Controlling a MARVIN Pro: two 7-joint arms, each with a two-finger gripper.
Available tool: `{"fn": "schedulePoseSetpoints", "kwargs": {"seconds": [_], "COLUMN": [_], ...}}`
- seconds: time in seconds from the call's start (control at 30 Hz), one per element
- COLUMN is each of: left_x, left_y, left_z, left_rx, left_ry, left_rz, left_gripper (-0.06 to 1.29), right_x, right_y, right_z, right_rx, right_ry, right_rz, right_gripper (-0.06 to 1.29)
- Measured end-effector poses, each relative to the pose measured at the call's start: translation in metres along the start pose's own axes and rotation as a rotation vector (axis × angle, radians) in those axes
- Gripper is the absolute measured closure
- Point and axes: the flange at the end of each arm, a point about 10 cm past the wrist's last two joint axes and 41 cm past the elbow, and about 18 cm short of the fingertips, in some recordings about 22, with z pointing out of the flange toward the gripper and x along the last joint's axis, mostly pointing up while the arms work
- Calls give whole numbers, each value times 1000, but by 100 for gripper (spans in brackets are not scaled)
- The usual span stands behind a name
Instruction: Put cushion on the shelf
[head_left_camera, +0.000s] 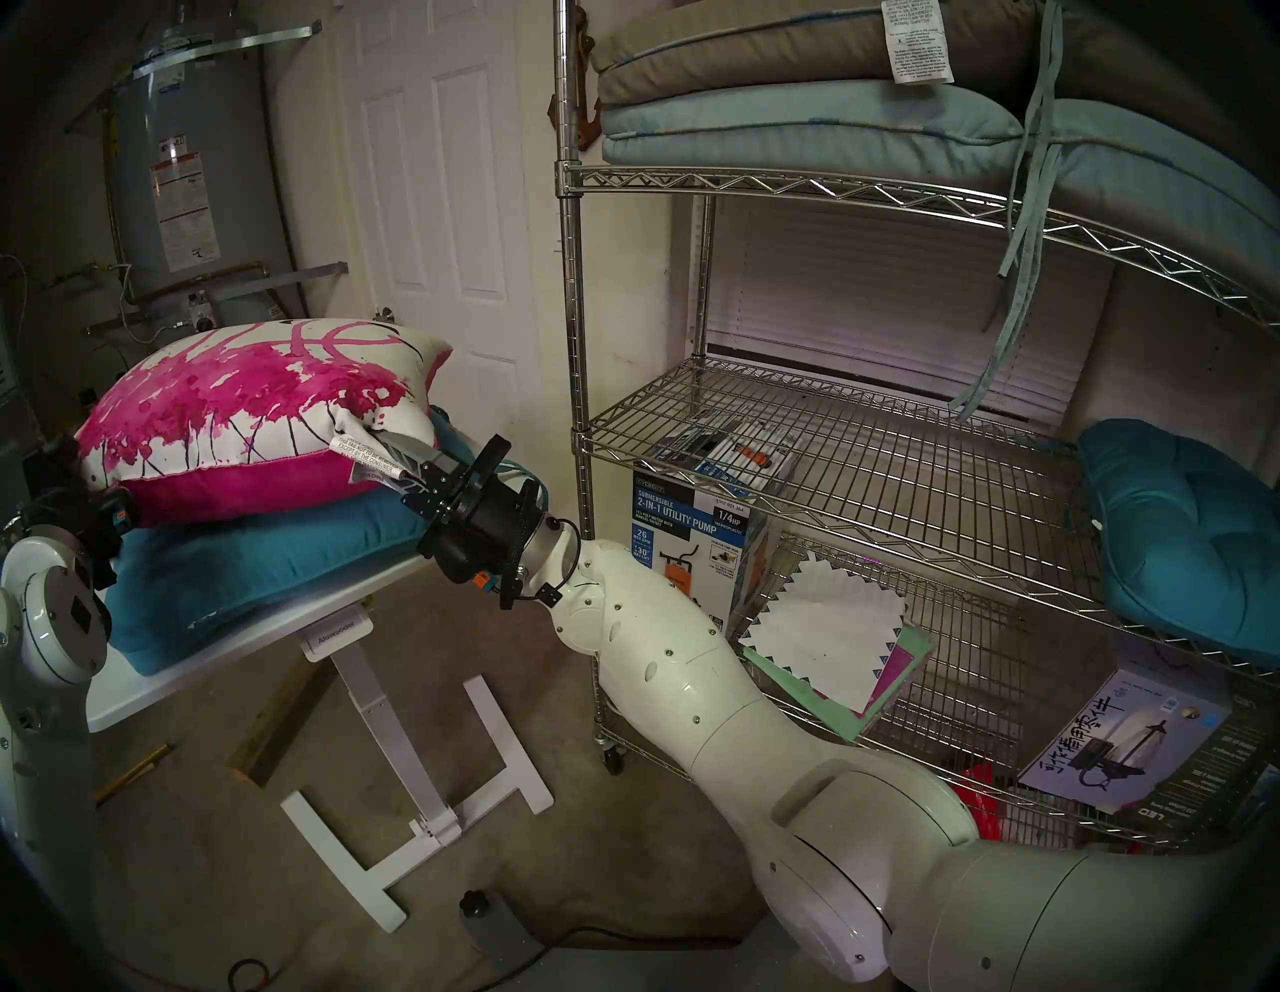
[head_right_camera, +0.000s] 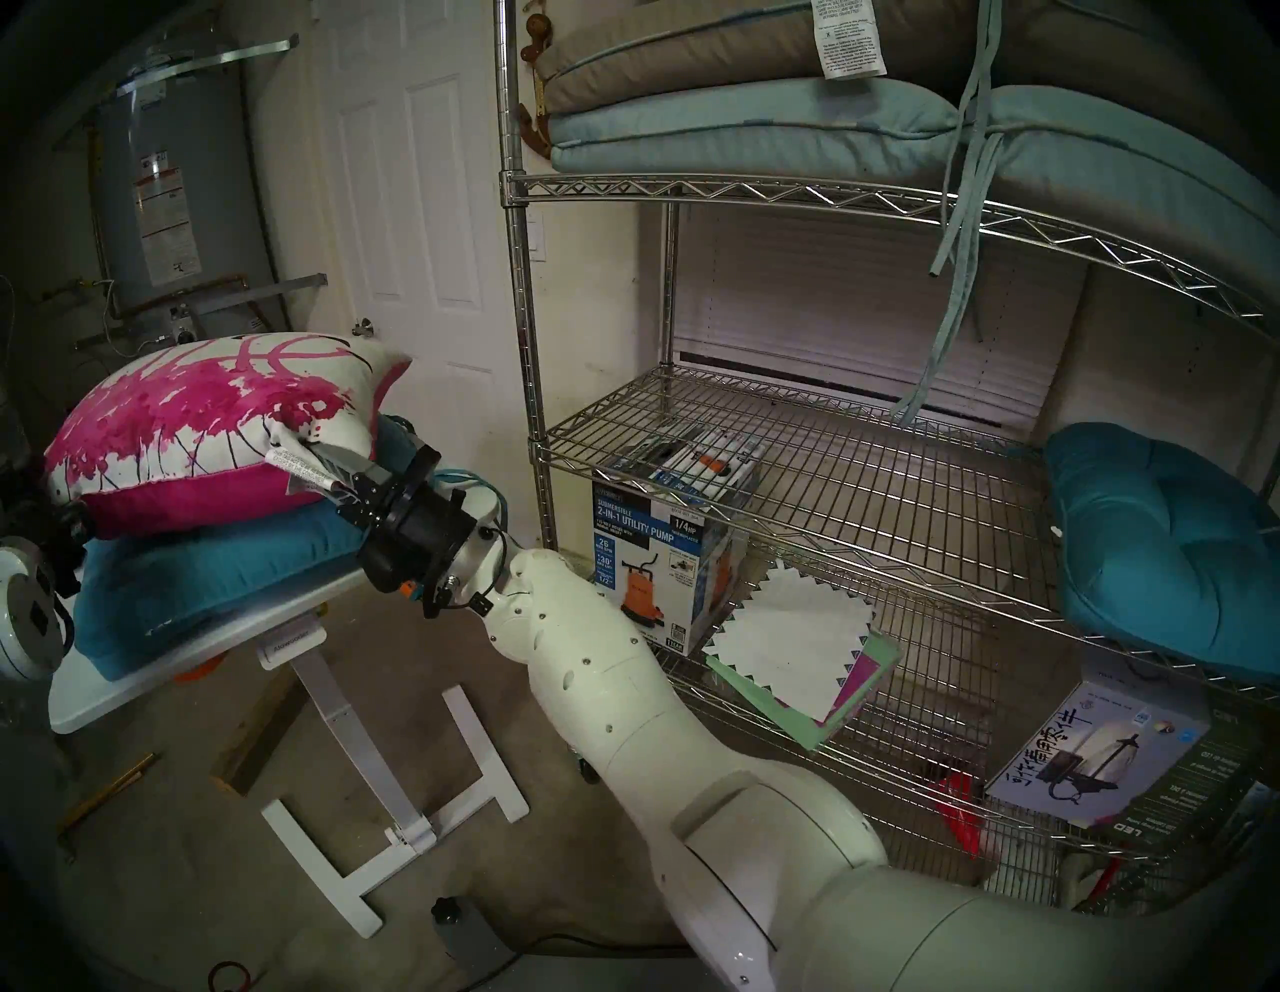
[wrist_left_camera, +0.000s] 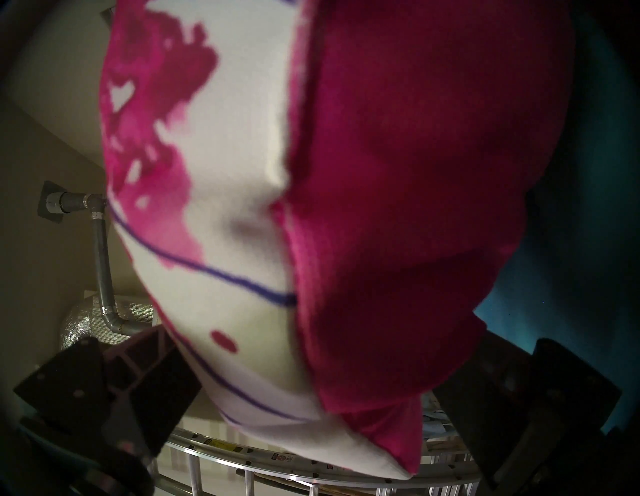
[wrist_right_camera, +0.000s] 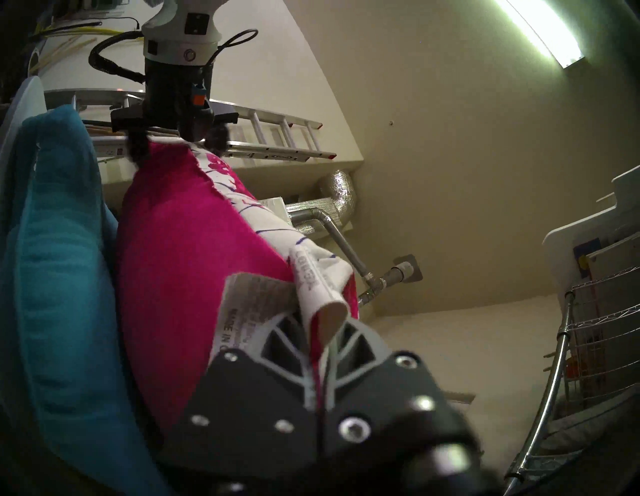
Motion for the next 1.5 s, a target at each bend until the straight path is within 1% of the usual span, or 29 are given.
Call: {"fn": "schedulePoseSetpoints", "kwargs": {"seconds": [0.03,0.07,0.1,0.13,0.17,0.2,0.27,0.5,0.7,0.87,1.17,1.2,1.23,1.33,1.5], "left_x": [0,0,0,0,0,0,0,1,10,24,59,67,68,81,96], "left_y": [0,0,0,0,0,0,1,2,3,0,-9,-11,-11,-14,-21], "left_z": [0,0,0,-1,-1,-1,-1,0,3,6,10,11,11,10,6], "left_rx": [0,0,0,0,1,2,5,17,28,41,64,67,67,71,81], "left_ry": [1,2,3,4,6,7,10,26,62,105,207,229,232,272,324], "left_rz": [-2,-4,-5,-7,-8,-8,-9,0,19,29,37,38,39,38,29], "left_gripper": [0,0,10,36,81,113,110,110,110,110,110,110,110,110,110], "right_x": [1,2,3,4,5,6,8,13,12,7,-3,-4,-4,-5,-4], "right_y": [0,0,0,1,1,0,0,-2,1,8,28,33,33,43,55], "right_z": [0,0,0,0,0,-1,-3,-8,-13,-20,-34,-39,-39,-49,-62], "right_rx": [-2,-4,-6,-8,-10,-13,-17,-29,-54,-83,-150,-165,-167,-191,-223], "right_ry": [4,9,13,16,20,22,24,16,-22,-64,-138,-154,-156,-183,-211], "right_rz": [0,-1,-1,-1,0,2,4,8,-8,-29,-84,-98,-100,-129,-165], "right_gripper": [11,33,94,126,121,120,120,120,120,120,120,120,120,120,120]}}
